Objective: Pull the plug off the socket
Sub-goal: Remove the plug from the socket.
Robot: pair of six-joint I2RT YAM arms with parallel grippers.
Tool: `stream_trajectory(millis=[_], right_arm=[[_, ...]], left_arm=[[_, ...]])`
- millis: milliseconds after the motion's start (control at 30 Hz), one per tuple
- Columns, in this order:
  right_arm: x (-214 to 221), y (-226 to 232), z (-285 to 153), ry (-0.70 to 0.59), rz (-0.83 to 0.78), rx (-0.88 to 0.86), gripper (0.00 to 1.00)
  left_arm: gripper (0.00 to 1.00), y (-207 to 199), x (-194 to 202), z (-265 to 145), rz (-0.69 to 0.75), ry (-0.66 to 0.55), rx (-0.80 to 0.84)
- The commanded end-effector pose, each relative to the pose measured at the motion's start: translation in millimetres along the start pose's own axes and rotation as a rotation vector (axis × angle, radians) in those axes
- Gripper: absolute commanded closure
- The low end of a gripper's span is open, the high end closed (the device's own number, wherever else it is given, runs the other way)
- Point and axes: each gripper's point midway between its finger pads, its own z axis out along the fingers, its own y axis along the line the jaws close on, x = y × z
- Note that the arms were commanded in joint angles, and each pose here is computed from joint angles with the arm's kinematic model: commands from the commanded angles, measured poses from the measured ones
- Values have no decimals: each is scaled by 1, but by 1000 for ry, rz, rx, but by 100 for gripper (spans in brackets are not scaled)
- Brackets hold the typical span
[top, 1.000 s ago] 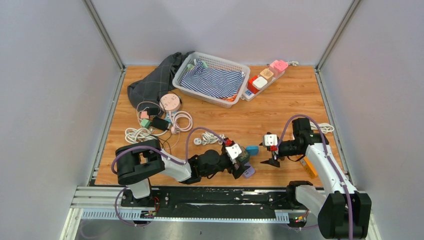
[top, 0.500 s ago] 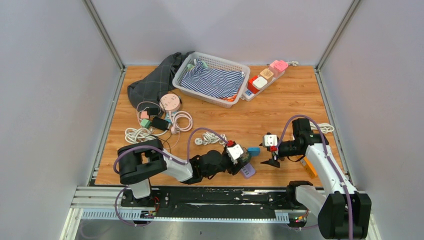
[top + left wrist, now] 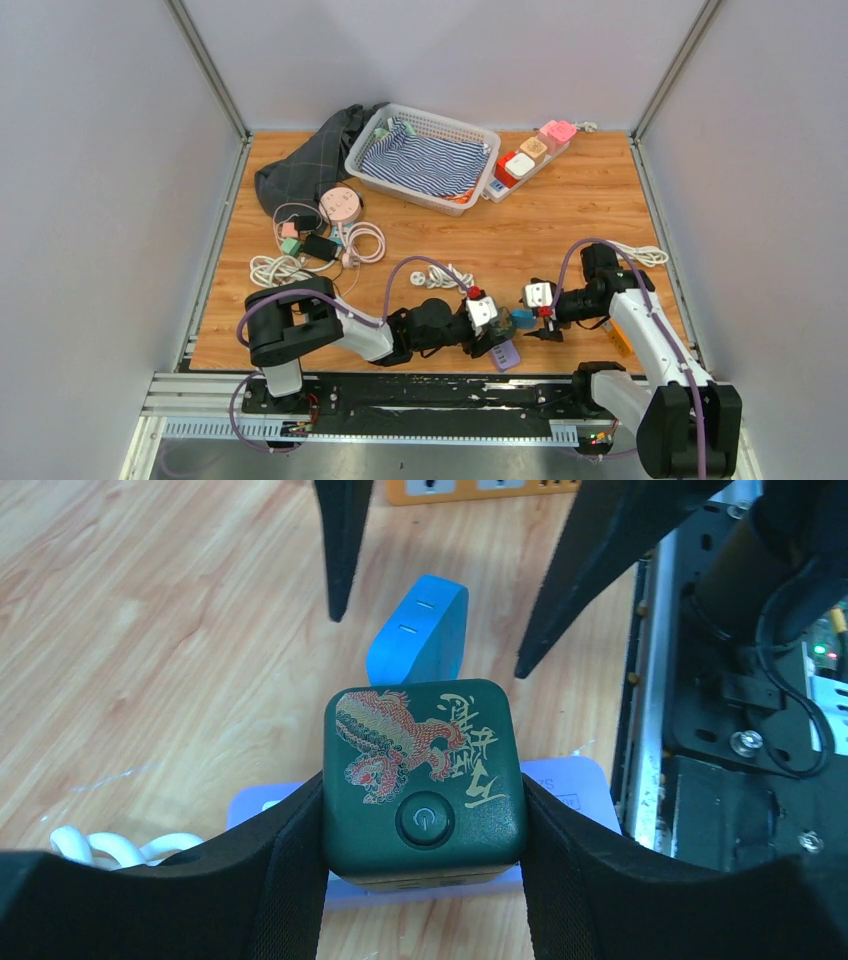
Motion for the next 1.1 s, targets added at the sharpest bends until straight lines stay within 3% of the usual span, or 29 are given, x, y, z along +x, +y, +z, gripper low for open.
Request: stream_trajectory(millis=[0, 333, 467, 633, 767, 967, 1067], right_arm=[[9, 14, 2, 45, -26, -51, 29], [17, 19, -1, 97, -60, -48, 35], [17, 21, 3, 85, -39, -72, 50], [20, 23, 5, 92, -31, -84, 64], [19, 12, 4, 97, 6, -38, 88], [20, 1, 3, 109, 27, 6, 100], [12, 18, 5, 62, -32, -64, 100]], left_arm=[[98, -23, 9, 4, 6, 28, 115], [98, -13, 12, 4, -11, 35, 52], [94, -13, 14, 5, -14, 40, 51], [99, -13, 14, 5, -14, 40, 52], [100, -15, 16, 6, -8, 44, 68], [100, -19, 17, 7, -6, 49, 89], [100, -20, 17, 8, -7, 52, 93]])
